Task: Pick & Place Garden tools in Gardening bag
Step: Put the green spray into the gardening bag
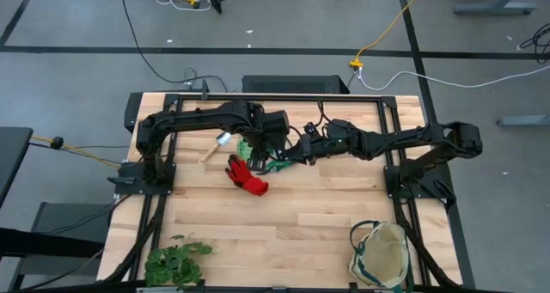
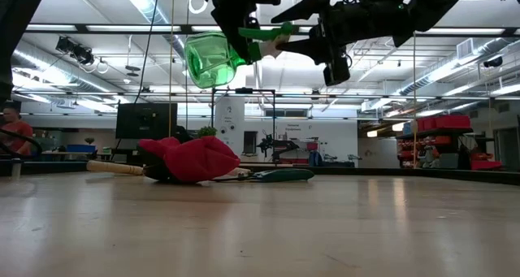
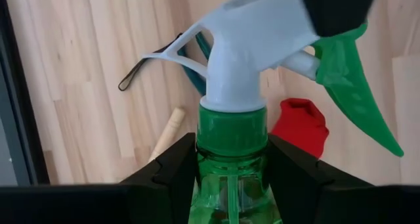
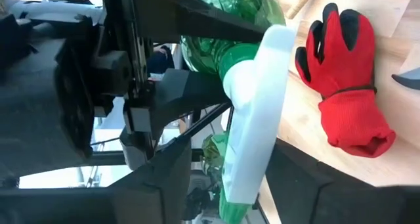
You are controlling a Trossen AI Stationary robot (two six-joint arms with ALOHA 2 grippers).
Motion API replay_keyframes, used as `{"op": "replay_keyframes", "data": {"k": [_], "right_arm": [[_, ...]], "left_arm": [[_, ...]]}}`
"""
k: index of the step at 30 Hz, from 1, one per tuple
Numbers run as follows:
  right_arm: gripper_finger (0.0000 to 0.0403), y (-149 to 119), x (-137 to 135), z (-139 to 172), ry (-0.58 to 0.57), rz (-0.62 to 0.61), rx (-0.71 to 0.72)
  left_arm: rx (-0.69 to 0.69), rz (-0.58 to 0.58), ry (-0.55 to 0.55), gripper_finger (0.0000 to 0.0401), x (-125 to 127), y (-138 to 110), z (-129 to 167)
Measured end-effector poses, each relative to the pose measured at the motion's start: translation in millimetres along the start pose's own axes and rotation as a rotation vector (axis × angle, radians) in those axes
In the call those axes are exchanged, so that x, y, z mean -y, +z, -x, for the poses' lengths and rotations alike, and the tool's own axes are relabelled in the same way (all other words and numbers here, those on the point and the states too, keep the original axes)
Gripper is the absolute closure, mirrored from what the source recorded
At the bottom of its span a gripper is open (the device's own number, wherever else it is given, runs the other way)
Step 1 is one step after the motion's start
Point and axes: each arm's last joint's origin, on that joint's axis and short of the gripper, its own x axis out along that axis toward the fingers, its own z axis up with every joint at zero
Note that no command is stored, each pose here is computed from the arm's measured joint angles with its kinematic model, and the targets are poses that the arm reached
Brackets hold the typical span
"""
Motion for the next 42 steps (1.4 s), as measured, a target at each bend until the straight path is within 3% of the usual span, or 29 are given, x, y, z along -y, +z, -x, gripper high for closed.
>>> {"op": "replay_keyframes", "data": {"k": [21,29,42], "right_arm": [[0.0340,0.3,2.4,0.2,-0.023,-0.041,-0.001],[0.0344,-0.2,2.4,0.2,-0.021,-0.040,-0.013],[0.0347,-0.3,1.2,0.5,-0.012,-0.030,-0.018]], "left_arm": [[-0.001,-0.027,0.004,0.0234,0.1,0.0,0.0],[0.001,-0.045,0.000,0.0226,0.4,0.2,0.0],[0.001,-0.038,-0.004,0.0148,0.7,0.2,0.0]]}}
